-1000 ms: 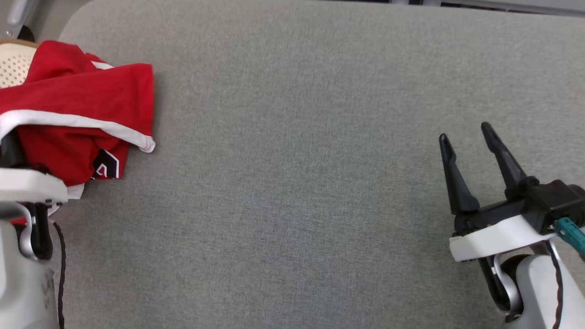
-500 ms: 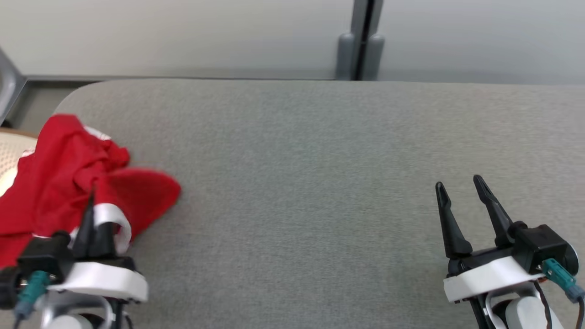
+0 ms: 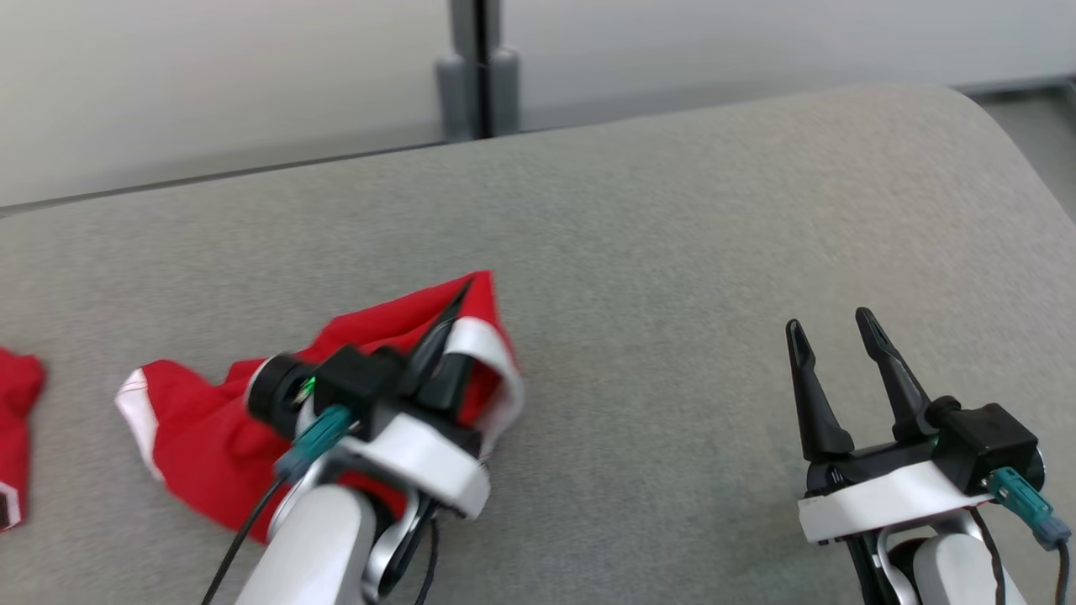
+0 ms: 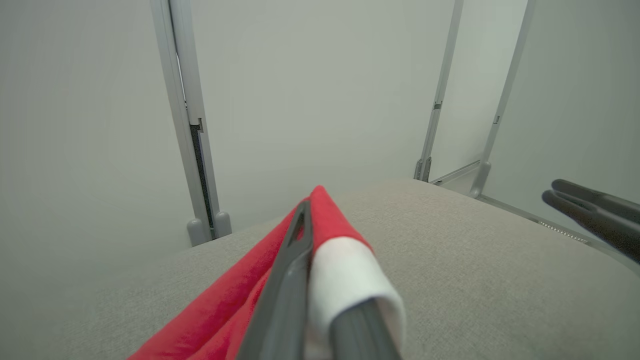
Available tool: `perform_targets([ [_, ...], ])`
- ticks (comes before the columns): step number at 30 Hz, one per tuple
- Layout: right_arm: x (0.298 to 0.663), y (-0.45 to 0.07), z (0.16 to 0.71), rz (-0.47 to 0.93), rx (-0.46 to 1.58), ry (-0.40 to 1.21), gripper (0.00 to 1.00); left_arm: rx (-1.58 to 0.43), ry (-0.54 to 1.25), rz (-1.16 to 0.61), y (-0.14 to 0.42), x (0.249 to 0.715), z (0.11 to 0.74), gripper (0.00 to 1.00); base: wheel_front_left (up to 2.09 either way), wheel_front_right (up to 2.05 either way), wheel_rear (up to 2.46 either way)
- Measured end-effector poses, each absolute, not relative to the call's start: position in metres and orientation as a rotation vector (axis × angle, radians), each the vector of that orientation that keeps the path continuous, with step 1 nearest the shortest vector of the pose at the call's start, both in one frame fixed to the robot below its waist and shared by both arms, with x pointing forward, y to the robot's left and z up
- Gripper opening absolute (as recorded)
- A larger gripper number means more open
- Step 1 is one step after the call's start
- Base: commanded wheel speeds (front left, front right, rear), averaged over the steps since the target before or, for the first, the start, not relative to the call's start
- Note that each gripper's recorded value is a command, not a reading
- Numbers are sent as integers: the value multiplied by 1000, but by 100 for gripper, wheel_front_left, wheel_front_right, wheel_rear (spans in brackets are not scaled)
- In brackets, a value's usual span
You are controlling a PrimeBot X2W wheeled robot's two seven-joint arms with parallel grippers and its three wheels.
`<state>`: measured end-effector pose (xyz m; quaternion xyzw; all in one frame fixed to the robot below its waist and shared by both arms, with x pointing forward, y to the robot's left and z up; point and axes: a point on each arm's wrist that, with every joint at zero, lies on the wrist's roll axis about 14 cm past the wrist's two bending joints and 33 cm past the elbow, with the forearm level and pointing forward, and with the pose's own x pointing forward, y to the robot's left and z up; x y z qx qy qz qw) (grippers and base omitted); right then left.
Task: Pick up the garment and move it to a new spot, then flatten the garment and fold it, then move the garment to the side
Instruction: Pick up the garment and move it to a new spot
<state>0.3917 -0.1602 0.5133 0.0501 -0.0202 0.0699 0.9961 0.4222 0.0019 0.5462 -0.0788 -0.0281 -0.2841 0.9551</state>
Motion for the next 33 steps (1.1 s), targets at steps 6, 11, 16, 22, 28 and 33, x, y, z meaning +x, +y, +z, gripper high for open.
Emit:
perform_targets([
  [6,391,-190,494,42,108,0,100,-164,-72,-772,-66,441,546,0,0,0,0],
  [11,392,-207,468,-20,118,59,100,-135,105,-870,-103,448,484,53,0,0,0],
  [16,391,-214,447,-49,117,111,100,-109,229,-939,-119,436,437,100,0,0,0],
  [22,397,-203,456,-11,122,78,100,-121,228,-880,-91,429,434,100,0,0,0],
  [28,403,-180,470,62,125,42,100,-155,160,-663,-26,434,452,100,0,0,0],
  [33,403,-165,479,114,118,28,100,-166,106,-441,43,434,466,100,0,0,0],
])
